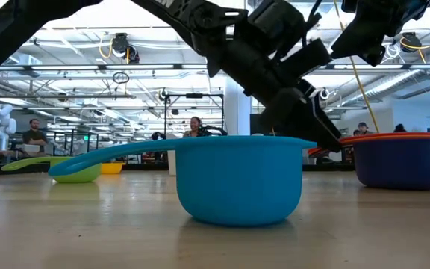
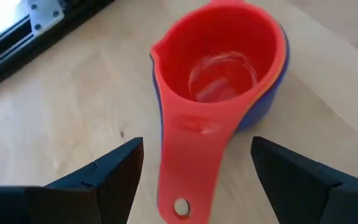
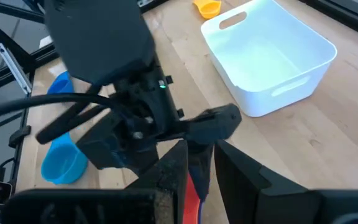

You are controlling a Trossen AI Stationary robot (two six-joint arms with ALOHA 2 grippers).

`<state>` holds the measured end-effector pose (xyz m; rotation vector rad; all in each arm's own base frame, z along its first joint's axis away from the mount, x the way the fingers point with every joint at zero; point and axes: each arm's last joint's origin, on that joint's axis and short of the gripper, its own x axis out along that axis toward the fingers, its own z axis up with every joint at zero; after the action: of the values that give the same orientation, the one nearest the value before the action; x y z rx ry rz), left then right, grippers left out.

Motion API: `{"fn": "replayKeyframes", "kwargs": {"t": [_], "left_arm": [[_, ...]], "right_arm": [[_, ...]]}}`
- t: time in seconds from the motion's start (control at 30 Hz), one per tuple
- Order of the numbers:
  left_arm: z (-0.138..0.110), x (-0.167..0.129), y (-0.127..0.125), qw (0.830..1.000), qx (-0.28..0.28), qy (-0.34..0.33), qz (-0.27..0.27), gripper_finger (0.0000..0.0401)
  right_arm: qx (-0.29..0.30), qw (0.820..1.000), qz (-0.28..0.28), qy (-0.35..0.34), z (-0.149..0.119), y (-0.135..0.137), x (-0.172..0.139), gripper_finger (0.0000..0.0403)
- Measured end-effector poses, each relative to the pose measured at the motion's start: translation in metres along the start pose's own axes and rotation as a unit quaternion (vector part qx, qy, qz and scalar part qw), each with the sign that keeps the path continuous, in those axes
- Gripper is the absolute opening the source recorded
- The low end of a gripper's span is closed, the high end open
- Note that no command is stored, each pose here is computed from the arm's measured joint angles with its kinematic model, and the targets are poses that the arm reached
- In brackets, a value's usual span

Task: Nest measuring cups in basket
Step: Move the stacked measuring cups to the center of the table

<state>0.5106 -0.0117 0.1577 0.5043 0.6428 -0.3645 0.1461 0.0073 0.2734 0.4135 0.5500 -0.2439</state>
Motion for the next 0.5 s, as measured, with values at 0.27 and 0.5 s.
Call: {"fn": "replayKeyframes", "kwargs": {"t": [0.27,0.5], "left_arm": [[-0.012,0.013,-0.006,1.000,-0.008,0.005,-0.028,0.0298],[-0.013,0.016,-0.005,1.000,-0.016,0.003,-0.025,0.0269]], "right_arm": [[0.000,1.000,-0.001,-0.001,0.000,0.000,0.000,0.0073],[-0.001,1.000,0.000,0.000,0.000,0.000,0.000,0.0073]]}}
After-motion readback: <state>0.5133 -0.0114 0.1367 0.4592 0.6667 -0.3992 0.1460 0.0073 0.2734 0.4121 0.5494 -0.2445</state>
